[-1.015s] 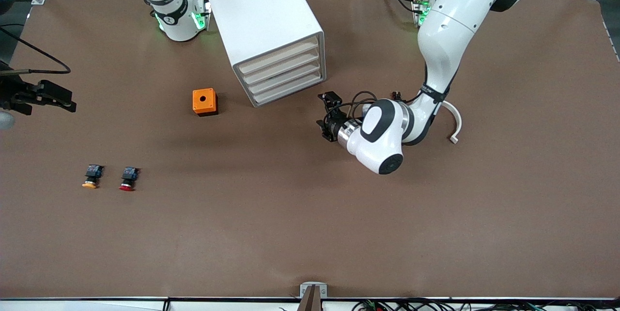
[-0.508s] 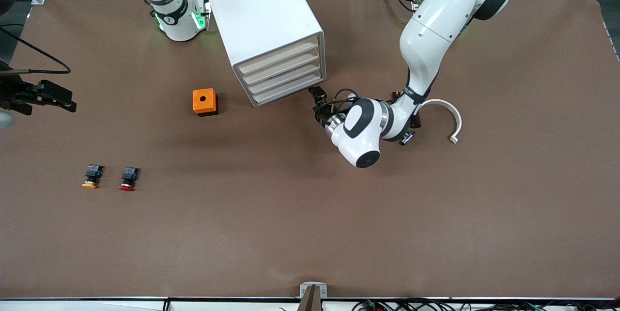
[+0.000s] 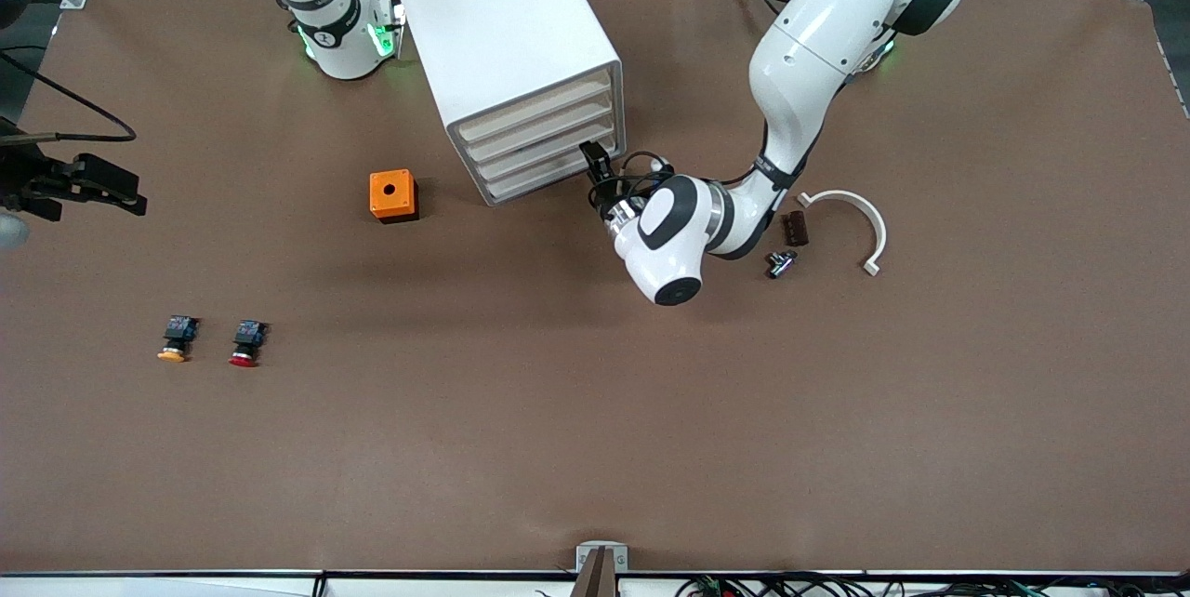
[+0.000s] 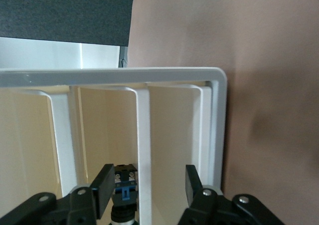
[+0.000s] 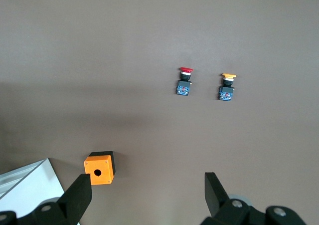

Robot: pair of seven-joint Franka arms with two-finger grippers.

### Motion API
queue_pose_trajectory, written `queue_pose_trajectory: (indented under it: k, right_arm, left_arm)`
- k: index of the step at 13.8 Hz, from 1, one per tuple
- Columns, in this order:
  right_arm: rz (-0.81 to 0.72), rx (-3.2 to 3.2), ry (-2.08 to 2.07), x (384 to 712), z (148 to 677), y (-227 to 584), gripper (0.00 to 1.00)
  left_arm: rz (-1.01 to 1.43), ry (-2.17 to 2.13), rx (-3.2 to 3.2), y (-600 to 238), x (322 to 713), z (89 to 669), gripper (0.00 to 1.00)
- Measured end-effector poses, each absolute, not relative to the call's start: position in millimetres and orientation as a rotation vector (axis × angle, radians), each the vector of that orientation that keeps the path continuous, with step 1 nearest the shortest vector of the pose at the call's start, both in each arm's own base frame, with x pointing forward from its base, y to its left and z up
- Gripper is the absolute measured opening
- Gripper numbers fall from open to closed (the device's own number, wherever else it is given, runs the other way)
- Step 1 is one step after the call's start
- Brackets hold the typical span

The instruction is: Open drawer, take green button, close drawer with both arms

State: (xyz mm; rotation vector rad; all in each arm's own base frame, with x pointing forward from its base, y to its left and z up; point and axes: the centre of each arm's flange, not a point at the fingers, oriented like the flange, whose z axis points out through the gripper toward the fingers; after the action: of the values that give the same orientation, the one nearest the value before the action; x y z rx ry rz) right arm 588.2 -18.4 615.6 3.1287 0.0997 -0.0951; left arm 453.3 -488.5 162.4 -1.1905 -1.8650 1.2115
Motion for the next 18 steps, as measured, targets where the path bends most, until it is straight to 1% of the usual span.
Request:
queue_pose_trajectory:
  k: [1,2,3,4,6,7,9,15,16,17,18]
  right_arm:
    - [-0.095,3.129,0.100,588.2,615.6,-18.4,1.00]
    - [-0.095,3.129,0.100,588.2,615.6,-18.4,1.00]
    - [-0.095,3.129,0.100,588.2,615.6,-18.3,1.00]
    - [-0.095,3.129,0.100,588.2,615.6,-18.4,1.00]
    - [-0.095,3.129,0.100,588.2,615.6,-18.4,1.00]
    - [-0.095,3.129,0.100,588.2,615.6,-18.3,1.00]
    - [-0.095,3.129,0.100,588.2,615.6,-18.3,1.00]
    - [-0.093,3.127,0.122,588.7,615.7,-9.9,1.00]
    - [-0.088,3.127,0.131,589.0,616.1,-6.7,1.00]
    - [-0.081,3.126,0.141,589.4,617.0,-3.0,1.00]
    - [-0.069,3.125,0.154,590.1,618.2,1.8,1.00]
  left_arm:
    - [1.208,-1.857,-1.197,-493.0,448.4,162.5,0.61]
    - [1.209,-1.850,-1.200,-496.6,444.8,162.7,0.61]
    - [1.220,-1.844,-1.204,-499.2,442.7,163.3,0.54]
    - [1.238,-1.837,-1.208,-501.1,441.6,163.8,0.54]
    - [1.272,-1.825,-1.212,-503.8,440.0,163.6,0.45]
    - [1.282,-1.819,-1.221,-504.1,439.4,162.4,0.45]
    - [1.300,-1.805,-1.244,-503.6,438.5,157.9,0.41]
    - [1.336,-1.763,-1.261,-506.1,428.1,137.4,0.42]
    - [1.333,-1.755,-1.263,-509.1,423.8,135.3,0.36]
    - [1.330,-1.750,-1.266,-512.0,420.2,134.6,0.36]
    - [1.329,-1.747,-1.269,-513.7,418.3,134.7,0.28]
